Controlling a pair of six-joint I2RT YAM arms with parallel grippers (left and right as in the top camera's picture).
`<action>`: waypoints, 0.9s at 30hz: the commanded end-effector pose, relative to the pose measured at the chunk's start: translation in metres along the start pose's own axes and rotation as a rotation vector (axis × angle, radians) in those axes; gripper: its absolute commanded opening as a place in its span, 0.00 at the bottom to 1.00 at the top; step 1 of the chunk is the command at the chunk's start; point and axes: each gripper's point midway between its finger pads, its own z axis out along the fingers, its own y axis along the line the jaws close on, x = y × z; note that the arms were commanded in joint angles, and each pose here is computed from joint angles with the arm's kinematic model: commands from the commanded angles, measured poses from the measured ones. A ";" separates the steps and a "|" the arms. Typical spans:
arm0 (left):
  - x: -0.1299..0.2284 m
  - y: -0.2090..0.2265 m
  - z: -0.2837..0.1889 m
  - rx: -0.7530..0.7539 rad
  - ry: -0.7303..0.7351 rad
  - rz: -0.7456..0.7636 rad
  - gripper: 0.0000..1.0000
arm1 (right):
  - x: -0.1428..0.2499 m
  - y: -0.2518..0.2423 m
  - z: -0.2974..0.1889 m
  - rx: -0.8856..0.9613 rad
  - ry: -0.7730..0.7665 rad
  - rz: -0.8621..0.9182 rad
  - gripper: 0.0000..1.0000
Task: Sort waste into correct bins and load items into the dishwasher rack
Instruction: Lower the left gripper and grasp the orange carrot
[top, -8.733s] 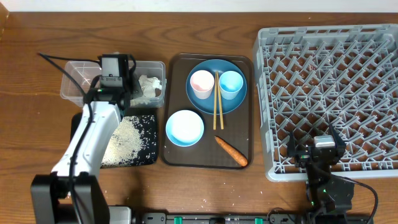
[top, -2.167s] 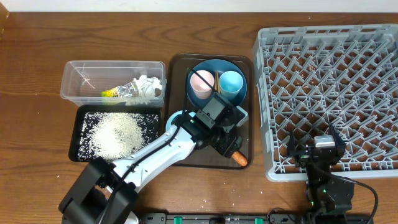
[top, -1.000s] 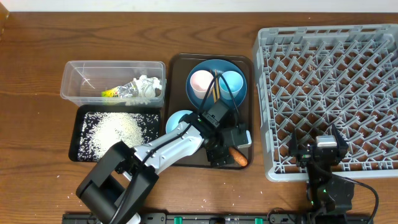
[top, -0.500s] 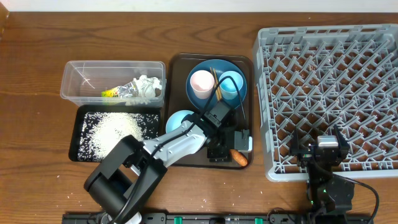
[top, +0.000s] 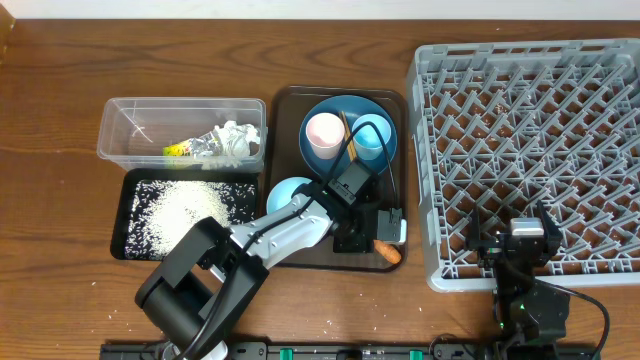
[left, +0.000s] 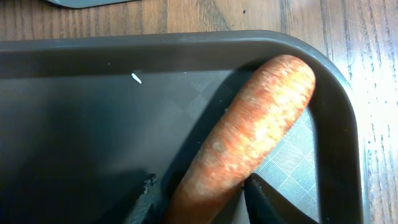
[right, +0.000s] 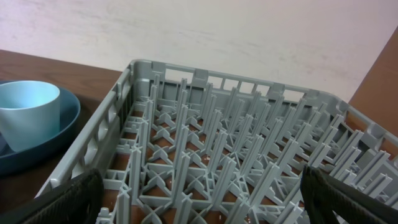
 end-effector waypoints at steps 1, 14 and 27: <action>0.001 0.000 0.001 0.001 0.005 -0.008 0.41 | 0.002 -0.008 0.000 0.039 0.009 -0.002 0.99; -0.014 0.005 -0.017 -0.039 -0.039 -0.195 0.29 | 0.002 -0.008 0.000 0.039 0.009 -0.003 0.99; -0.035 0.008 -0.043 -0.077 -0.116 -0.246 0.46 | 0.002 -0.008 0.000 0.039 0.009 -0.002 0.99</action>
